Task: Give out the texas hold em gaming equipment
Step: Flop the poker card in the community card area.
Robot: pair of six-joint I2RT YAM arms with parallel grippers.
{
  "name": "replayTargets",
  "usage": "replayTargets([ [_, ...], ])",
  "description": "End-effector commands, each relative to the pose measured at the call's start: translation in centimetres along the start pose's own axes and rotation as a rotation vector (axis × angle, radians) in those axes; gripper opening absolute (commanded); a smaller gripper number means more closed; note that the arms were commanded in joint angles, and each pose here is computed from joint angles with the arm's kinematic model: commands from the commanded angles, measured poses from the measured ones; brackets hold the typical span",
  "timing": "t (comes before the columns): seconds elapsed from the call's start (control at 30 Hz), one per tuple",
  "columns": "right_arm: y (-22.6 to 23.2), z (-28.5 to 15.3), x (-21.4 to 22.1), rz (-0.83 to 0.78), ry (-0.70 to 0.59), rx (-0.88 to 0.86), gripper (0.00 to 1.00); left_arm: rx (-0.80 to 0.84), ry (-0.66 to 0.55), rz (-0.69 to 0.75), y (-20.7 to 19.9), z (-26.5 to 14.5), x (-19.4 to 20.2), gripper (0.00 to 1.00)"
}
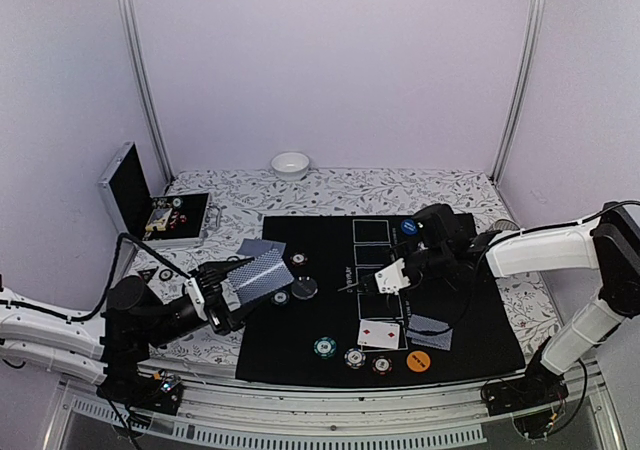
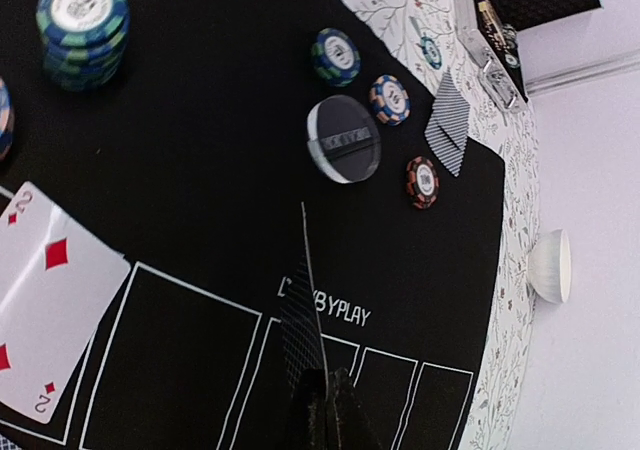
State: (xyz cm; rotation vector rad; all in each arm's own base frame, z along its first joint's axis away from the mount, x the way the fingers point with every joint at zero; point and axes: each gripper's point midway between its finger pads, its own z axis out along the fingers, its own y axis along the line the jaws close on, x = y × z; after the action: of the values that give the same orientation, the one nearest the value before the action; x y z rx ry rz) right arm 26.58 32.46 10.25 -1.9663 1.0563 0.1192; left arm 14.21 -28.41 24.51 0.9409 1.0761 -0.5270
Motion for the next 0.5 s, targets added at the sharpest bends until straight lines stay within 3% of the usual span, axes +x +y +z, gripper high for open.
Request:
replayTargets([
  [0.0, 2.3, 0.5, 1.4, -0.210, 0.034, -0.026, 0.02, -0.014, -0.013, 0.000, 0.3, -0.1, -0.1, 0.60],
  [0.2, 6.2, 0.5, 2.3, -0.311, 0.061, -0.149, 0.02, -0.005, -0.011, 0.007, 0.2, 0.3, -0.2, 0.60],
  [0.47, 7.9, 0.2, 3.6, -0.373, 0.124, -0.198, 0.02, -0.006, -0.014, 0.003, 0.3, 0.2, -0.3, 0.60],
])
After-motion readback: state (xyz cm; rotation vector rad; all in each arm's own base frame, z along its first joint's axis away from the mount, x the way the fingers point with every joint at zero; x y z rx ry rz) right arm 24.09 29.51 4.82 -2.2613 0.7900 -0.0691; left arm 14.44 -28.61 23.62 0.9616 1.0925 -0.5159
